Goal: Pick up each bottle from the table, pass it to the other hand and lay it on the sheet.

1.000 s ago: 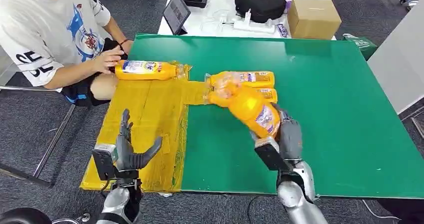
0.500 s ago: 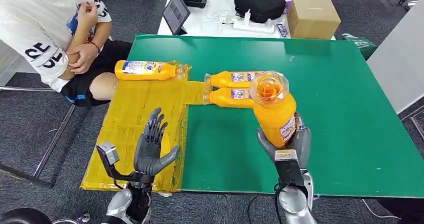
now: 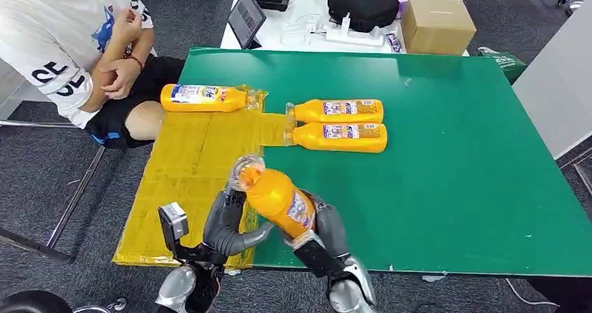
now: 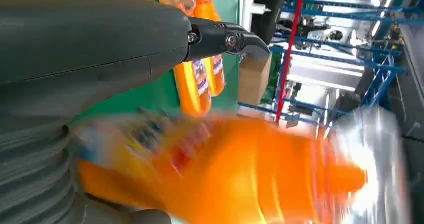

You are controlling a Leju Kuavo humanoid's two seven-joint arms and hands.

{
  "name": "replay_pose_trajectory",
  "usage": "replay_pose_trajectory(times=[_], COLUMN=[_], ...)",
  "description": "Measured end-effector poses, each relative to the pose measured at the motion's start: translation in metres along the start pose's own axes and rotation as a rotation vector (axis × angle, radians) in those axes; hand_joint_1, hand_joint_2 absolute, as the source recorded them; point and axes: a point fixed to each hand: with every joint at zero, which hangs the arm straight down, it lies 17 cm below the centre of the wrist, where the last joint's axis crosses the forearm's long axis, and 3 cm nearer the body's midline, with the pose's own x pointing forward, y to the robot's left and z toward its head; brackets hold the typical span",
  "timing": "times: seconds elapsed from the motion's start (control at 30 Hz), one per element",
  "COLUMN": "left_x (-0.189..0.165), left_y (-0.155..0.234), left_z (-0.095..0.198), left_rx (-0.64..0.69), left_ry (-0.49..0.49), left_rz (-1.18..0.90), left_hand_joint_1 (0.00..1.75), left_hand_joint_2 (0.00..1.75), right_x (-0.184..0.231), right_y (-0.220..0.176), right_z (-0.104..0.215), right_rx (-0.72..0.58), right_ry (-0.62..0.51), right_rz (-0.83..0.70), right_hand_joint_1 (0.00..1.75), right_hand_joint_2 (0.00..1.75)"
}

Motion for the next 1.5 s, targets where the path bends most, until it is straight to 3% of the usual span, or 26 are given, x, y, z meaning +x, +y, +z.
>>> replay_pose_trajectory(times=[0.2, 0.57, 0.6, 0.63, 0.97, 1.37, 1.4, 1.43, 1.47, 1.5], left_x=[-0.001, -0.004, -0.005, -0.006, -0.020, -0.032, -0.032, -0.032, -0.032, -0.033], left_y=[-0.010, -0.010, -0.010, -0.010, -0.009, -0.007, -0.007, -0.008, -0.008, -0.009], left_z=[-0.002, 0.000, 0.000, 0.001, 0.001, 0.007, 0.007, 0.007, 0.008, 0.009], left_rx=[-0.033, -0.066, -0.069, -0.074, -0.101, -0.136, -0.136, -0.137, -0.142, -0.149], left_ry=[0.002, 0.024, 0.027, 0.031, 0.069, 0.121, 0.123, 0.127, 0.133, 0.140], left_rz=[-0.004, 0.016, 0.010, 0.003, -0.127, -0.053, -0.050, -0.031, 0.004, 0.036], left_hand_joint_1=[0.00, 0.00, 0.49, 1.75, 1.75, 1.75, 1.75, 1.75, 1.75, 1.75], left_hand_joint_2=[1.75, 1.75, 1.75, 1.75, 1.75, 1.75, 1.75, 1.75, 1.75, 1.75], right_x=[0.008, 0.004, 0.003, 0.002, -0.006, -0.011, -0.011, -0.011, -0.011, -0.010], right_y=[0.045, 0.056, 0.057, 0.057, 0.062, 0.068, 0.068, 0.068, 0.068, 0.067], right_z=[-0.007, -0.012, -0.011, -0.010, -0.004, 0.002, 0.003, 0.003, 0.003, 0.003], right_rx=[0.097, 0.118, 0.118, 0.117, 0.130, 0.147, 0.147, 0.144, 0.144, 0.138], right_ry=[-0.004, 0.010, 0.012, 0.015, 0.042, 0.056, 0.057, 0.056, 0.053, 0.048], right_rz=[0.003, 0.011, 0.013, 0.015, 0.014, 0.021, 0.022, 0.026, 0.033, 0.044], right_hand_joint_1=[1.75, 1.75, 1.75, 1.75, 1.75, 1.75, 1.61, 0.10, 0.00, 0.00], right_hand_joint_2=[1.75, 1.75, 1.75, 1.75, 1.75, 1.75, 1.75, 1.75, 1.75, 0.00])
